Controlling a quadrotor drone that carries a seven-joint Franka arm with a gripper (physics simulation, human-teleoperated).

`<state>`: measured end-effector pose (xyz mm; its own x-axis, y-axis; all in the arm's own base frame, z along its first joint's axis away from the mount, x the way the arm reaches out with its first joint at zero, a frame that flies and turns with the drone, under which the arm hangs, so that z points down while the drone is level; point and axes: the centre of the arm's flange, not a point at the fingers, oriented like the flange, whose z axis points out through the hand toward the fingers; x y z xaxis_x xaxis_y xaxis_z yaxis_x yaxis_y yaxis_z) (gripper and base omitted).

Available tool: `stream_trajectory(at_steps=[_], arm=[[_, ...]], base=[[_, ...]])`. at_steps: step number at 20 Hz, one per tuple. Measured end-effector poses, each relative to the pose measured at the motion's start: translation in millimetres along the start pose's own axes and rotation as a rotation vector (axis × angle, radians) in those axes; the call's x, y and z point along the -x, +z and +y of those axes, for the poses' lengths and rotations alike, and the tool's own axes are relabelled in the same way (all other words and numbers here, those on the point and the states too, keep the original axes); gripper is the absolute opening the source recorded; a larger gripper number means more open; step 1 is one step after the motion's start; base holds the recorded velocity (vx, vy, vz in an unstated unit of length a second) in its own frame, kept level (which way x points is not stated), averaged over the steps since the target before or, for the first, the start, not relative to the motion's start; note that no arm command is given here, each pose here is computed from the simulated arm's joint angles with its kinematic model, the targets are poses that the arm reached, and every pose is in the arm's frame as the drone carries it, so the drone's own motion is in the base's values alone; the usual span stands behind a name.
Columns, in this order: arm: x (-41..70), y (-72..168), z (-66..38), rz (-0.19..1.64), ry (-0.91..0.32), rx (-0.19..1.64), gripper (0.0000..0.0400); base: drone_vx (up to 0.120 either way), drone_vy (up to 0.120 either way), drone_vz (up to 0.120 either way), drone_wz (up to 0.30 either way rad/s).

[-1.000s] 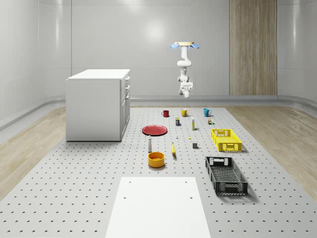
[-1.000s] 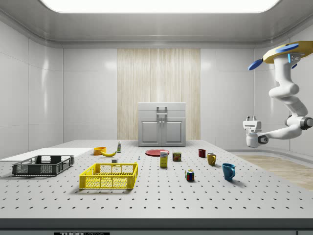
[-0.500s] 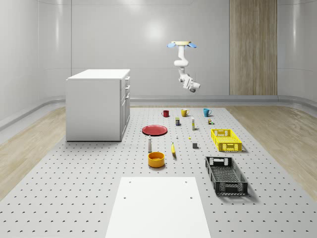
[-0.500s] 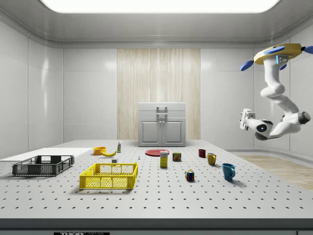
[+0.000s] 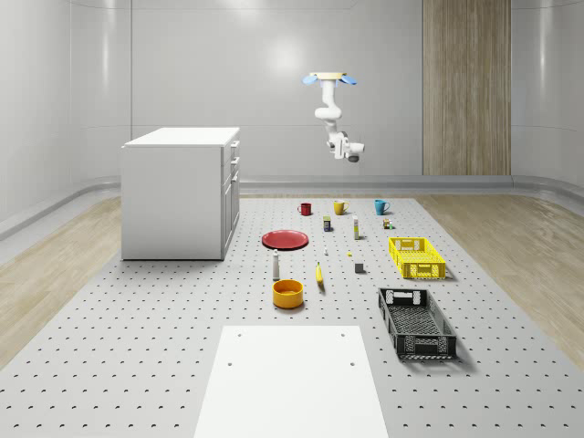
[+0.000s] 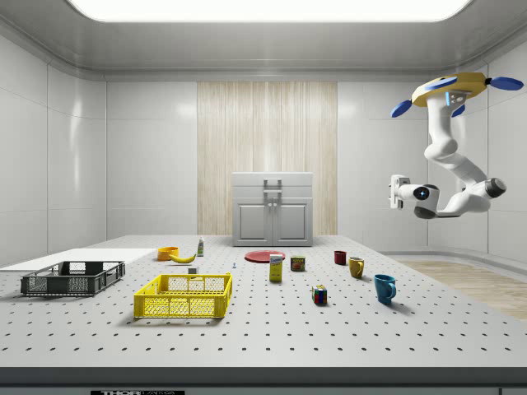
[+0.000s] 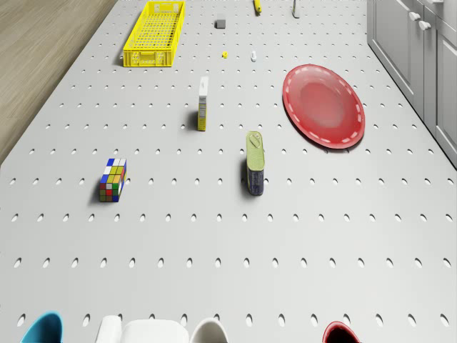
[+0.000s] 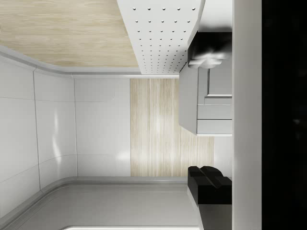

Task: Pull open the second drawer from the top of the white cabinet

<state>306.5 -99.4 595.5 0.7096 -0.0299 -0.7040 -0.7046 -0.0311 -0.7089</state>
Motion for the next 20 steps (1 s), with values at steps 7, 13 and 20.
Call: stream_trajectory(at_steps=[7,13,20], arm=[[-2.1,0.0,2.0,-0.021,0.0,-0.021,0.03],[-2.7,0.0,2.6,-0.027,0.0,-0.027,0.03],[-3.0,0.0,2.8,-0.029,0.001,-0.029,0.03]], base=[[0.12,-0.12,0.023,0.0],[0.12,-0.12,0.0,0.0],[0.12,-0.12,0.0,0.0]])
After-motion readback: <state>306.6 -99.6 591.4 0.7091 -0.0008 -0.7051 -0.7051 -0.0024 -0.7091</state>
